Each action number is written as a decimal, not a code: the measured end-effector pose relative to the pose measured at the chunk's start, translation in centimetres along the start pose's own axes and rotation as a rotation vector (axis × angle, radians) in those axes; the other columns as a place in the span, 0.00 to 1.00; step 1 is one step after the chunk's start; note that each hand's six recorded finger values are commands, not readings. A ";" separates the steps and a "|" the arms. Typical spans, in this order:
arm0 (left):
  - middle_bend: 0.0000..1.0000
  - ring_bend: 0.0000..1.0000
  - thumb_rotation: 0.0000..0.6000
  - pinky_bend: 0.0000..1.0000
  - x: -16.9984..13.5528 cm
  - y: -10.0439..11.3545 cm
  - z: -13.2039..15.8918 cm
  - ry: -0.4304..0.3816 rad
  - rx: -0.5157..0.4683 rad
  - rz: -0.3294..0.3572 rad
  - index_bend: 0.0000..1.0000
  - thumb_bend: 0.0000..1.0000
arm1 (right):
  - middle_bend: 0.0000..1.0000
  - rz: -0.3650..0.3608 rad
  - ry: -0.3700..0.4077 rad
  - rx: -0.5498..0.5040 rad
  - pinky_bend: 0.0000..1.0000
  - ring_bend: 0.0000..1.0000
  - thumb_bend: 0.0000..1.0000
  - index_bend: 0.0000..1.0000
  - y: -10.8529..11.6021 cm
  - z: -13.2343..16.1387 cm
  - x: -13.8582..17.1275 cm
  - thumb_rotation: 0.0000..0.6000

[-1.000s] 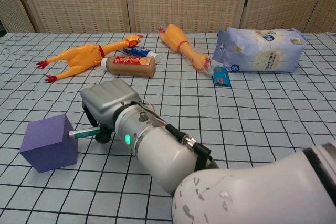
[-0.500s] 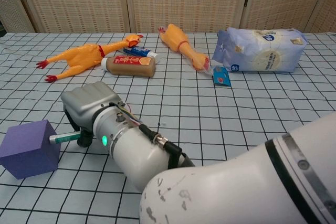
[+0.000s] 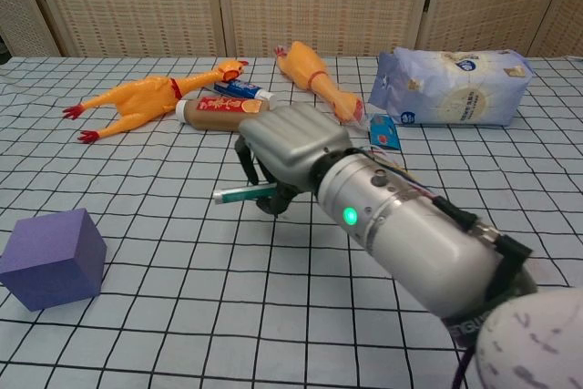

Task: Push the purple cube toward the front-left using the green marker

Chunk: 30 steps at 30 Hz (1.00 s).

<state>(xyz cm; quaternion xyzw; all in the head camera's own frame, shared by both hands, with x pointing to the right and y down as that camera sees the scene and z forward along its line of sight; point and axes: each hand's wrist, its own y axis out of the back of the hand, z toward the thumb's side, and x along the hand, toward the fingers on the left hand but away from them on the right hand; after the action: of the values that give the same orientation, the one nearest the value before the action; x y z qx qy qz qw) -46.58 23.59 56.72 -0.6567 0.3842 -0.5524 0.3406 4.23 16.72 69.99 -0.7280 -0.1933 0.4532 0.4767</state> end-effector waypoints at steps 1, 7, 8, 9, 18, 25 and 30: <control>0.00 0.00 1.00 0.07 0.0 0.0 0.0 0.001 0.003 0.001 0.00 0.39 | 0.85 0.008 -0.019 0.017 0.64 0.67 0.42 0.93 -0.4 -1.6 1.0 1.00; 0.00 0.00 1.00 0.07 0.1 -0.3 0.2 0.006 0.018 0.002 0.00 0.39 | 0.67 0.068 -0.090 0.040 0.61 0.58 0.41 0.73 -2.7 -7.5 5.7 1.00; 0.00 0.00 1.00 0.07 0.1 -0.3 0.2 0.007 0.021 0.000 0.00 0.39 | 0.61 0.077 -0.095 0.033 0.60 0.54 0.41 0.65 -3.0 -8.0 6.2 1.00; 0.00 0.00 1.00 0.07 0.2 -0.4 0.2 0.008 0.022 -0.001 0.00 0.39 | 0.55 0.085 -0.099 0.023 0.57 0.49 0.41 0.57 -3.3 -8.4 6.6 1.00; 0.00 0.00 1.00 0.07 0.4 -1.0 0.4 0.007 0.040 -0.017 0.00 0.39 | 0.06 0.202 -0.091 -0.027 0.34 0.09 0.26 0.00 -5.5 -10.4 9.4 1.00; 0.00 0.00 1.00 0.07 0.4 -0.8 0.4 0.010 0.039 -0.011 0.00 0.39 | 0.02 0.162 -0.127 -0.067 0.29 0.06 0.22 0.00 -3.8 -12.5 12.5 1.00; 0.00 0.00 1.00 0.07 0.2 -0.6 0.5 0.006 0.042 0.002 0.00 0.39 | 0.00 0.055 -0.205 -0.077 0.17 0.00 0.21 0.00 -1.0 -15.5 15.5 1.00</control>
<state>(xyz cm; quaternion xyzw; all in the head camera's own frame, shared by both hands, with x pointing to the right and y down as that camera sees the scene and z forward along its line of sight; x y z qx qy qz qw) -45.99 23.69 57.26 -0.6474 0.3744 -0.5618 0.3537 25.39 20.19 65.61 -0.7008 -0.2379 0.5304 0.4135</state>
